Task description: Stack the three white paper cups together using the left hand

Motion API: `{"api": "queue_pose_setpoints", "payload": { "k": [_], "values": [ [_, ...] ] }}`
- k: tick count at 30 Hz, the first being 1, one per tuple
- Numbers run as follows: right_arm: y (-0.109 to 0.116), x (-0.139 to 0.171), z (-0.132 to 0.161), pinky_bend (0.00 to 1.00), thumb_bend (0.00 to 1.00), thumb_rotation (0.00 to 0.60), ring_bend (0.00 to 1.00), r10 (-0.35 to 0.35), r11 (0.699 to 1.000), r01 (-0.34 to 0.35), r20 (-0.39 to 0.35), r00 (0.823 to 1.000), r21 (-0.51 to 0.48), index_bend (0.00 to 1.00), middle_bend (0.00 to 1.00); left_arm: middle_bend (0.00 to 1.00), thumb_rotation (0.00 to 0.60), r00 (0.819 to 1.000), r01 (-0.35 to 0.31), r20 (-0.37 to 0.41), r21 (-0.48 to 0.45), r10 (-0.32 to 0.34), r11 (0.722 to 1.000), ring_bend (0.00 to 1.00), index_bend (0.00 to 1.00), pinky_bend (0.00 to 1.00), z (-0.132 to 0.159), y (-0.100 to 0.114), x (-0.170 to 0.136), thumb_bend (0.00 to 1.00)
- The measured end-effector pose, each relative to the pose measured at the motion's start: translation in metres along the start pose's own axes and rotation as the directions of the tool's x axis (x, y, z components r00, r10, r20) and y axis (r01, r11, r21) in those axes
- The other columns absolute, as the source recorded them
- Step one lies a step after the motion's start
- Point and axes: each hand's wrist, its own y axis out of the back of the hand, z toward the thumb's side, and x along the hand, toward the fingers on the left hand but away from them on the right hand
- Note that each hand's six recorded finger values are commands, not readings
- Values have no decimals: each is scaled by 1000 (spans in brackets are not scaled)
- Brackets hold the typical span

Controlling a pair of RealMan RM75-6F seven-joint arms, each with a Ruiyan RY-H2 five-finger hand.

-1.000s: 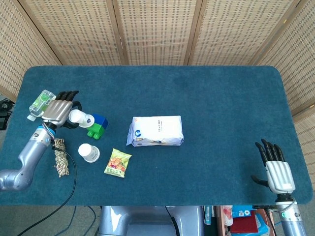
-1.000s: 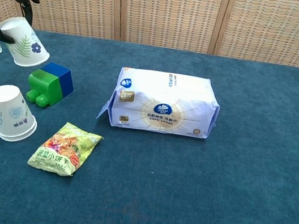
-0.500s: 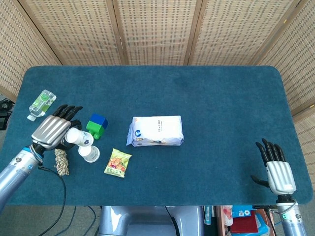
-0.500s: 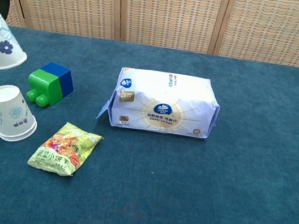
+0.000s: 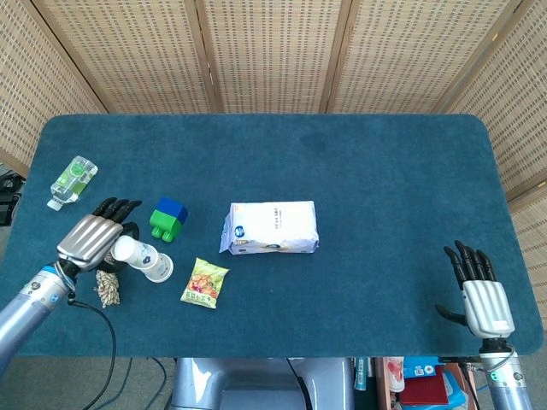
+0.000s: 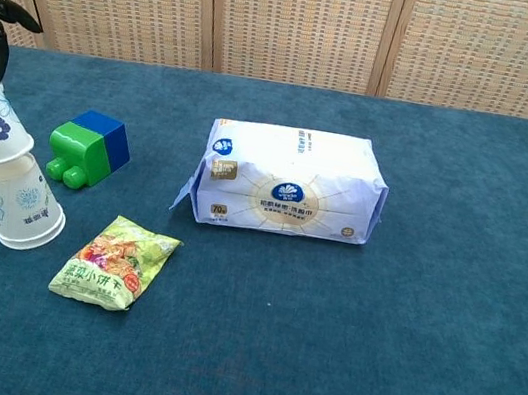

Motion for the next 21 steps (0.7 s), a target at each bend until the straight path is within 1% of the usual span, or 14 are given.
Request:
{"api": "queue_pose_setpoints", "payload": {
  "k": [6, 14, 21],
  "values": [
    [0, 0, 0, 0, 52, 600, 0, -2, 1000, 2, 1, 1000, -4, 32, 0, 51, 600, 1000, 25, -3, 4, -25, 1000, 0, 444, 0, 0, -10, 3, 269],
    [1, 0, 1, 0, 52, 600, 0, -6, 1000, 6, -3, 1000, -7, 32, 0, 50, 600, 1000, 22, -4, 7, -22, 1000, 0, 444, 0, 2, -17, 10, 269],
    [3, 0, 1, 0, 52, 600, 0, -14, 1000, 14, -2, 1000, -14, 32, 0, 6, 600, 1000, 31, -1, 15, -31, 999, 0, 444, 0, 5, -27, 17, 268]
  ]
}}
